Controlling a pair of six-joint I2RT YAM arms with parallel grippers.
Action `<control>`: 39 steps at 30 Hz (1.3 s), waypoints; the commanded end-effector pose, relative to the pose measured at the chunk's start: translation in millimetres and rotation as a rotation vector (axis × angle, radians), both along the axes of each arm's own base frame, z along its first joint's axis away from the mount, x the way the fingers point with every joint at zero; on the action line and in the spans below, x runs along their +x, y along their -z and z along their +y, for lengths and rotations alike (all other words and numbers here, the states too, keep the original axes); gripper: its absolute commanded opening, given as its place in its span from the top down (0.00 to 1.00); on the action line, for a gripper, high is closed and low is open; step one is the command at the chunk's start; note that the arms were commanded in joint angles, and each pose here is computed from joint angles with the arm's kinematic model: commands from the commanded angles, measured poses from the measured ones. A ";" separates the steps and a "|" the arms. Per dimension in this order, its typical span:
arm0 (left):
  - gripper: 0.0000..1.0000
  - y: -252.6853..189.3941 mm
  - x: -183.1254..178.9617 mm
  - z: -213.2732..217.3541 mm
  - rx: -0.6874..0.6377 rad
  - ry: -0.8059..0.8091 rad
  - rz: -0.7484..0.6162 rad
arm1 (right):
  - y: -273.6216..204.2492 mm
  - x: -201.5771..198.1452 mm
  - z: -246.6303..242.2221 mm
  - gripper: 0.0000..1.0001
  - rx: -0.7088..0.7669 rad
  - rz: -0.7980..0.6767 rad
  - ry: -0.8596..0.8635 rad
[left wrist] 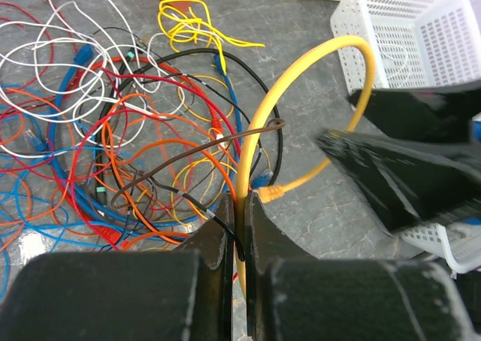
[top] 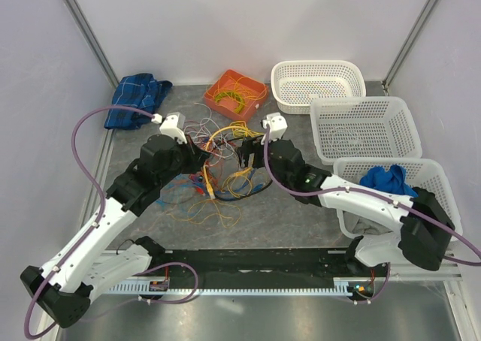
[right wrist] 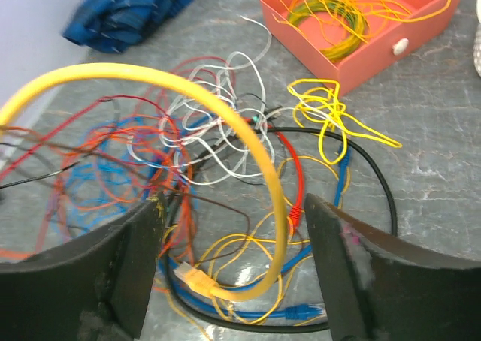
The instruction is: Untangle the cables
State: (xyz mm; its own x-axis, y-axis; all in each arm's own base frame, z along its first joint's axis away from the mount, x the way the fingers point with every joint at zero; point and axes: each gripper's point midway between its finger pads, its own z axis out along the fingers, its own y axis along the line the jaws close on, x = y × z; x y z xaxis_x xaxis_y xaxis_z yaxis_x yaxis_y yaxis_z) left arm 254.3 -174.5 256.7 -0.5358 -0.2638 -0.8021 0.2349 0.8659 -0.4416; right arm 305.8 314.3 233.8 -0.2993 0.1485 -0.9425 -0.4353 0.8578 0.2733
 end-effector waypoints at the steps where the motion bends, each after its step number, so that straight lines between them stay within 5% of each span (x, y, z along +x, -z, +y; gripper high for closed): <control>1: 0.98 -4.6 -5.0 -3.2 -0.001 0.046 -0.038 | -19.0 20.1 2.4 0.24 0.017 -0.052 0.065; 3: 0.98 -4.2 -5.9 -1.9 0.000 0.045 -0.039 | -22.1 21.1 4.8 0.33 0.025 -0.059 0.063; 4: 0.98 -3.3 -6.1 -0.8 0.004 0.042 -0.039 | -26.6 21.2 4.0 0.49 0.038 -0.064 0.069; 7: 0.98 -0.1 -6.2 3.1 0.018 0.026 -0.037 | -38.5 20.7 -2.1 0.70 0.059 -0.078 0.088; 11: 0.98 3.9 -4.5 5.7 0.028 0.010 -0.030 | -58.1 18.0 -9.0 0.87 0.078 -0.089 0.106; 13: 0.69 7.4 -2.9 4.6 0.031 0.006 -0.015 | -62.1 18.3 -13.4 1.00 0.066 -0.081 0.124; 15: 0.37 11.1 -3.0 4.2 0.036 0.004 0.002 | -73.1 20.0 -15.7 1.00 0.057 -0.080 0.140; 17: 0.22 11.6 -1.9 6.3 0.034 -0.015 0.005 | -85.7 21.9 -15.5 1.00 0.062 -0.090 0.144; 18: 0.01 12.3 -2.1 8.1 0.035 -0.023 0.008 | -85.7 22.0 -16.0 1.00 0.050 -0.088 0.148; 24: 0.00 8.9 -3.0 25.2 0.044 -0.107 -0.007 | -102.8 38.7 -28.1 1.00 0.030 -0.098 0.225; 34: 0.00 26.3 -6.1 48.4 0.026 -0.257 0.031 | -123.6 115.0 -51.2 1.00 0.170 -0.069 0.344; 39: 0.00 49.0 -9.0 43.9 -0.014 -0.281 0.109 | -100.6 159.2 -35.3 1.00 0.114 -0.044 0.368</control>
State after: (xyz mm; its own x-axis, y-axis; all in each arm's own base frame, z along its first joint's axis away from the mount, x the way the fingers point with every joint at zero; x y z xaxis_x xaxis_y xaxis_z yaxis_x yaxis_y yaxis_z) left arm 245.4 -130.8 220.1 -0.5123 -0.3492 -0.7846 0.0151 0.9098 -0.4148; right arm 438.2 257.4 323.1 -0.1885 0.3056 -0.9333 -0.0911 0.9408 0.3265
